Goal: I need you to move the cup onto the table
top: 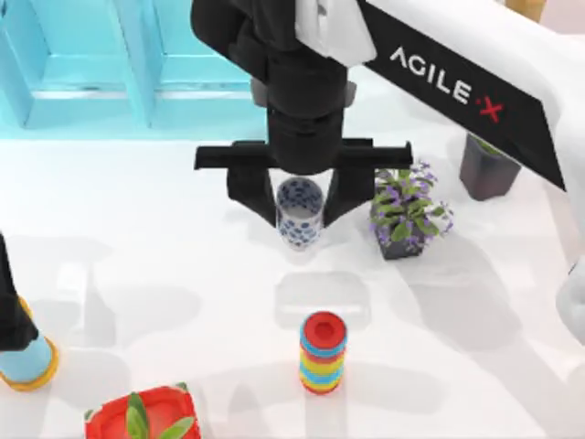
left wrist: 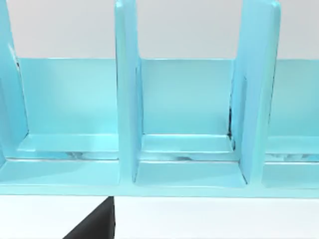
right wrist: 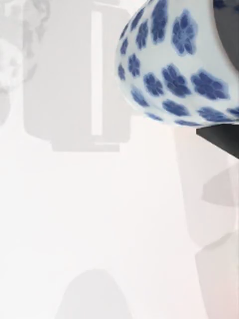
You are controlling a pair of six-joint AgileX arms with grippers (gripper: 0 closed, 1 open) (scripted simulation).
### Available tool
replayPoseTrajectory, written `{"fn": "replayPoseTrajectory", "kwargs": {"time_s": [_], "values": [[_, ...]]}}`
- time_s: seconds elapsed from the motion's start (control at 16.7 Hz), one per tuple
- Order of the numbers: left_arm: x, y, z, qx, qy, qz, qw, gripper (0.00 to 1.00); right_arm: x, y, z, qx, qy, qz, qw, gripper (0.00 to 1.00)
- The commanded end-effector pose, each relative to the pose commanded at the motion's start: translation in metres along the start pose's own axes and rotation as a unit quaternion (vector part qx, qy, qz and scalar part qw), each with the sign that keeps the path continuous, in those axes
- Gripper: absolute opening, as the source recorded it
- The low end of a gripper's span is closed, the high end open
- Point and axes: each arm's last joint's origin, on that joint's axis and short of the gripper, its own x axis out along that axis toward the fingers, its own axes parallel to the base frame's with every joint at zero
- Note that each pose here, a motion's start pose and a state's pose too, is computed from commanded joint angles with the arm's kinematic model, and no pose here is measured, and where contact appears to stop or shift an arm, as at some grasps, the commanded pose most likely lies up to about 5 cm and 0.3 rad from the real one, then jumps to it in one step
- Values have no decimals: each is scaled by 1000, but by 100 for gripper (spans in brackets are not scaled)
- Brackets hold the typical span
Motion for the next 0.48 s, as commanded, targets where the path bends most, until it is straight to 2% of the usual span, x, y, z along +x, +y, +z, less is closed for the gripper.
{"fn": "replayPoseTrajectory", "kwargs": {"time_s": [0.48], "values": [[0, 0, 0, 0, 0, 0, 1000, 100, 14, 0, 2, 1, 3, -3, 1000, 0]]}}
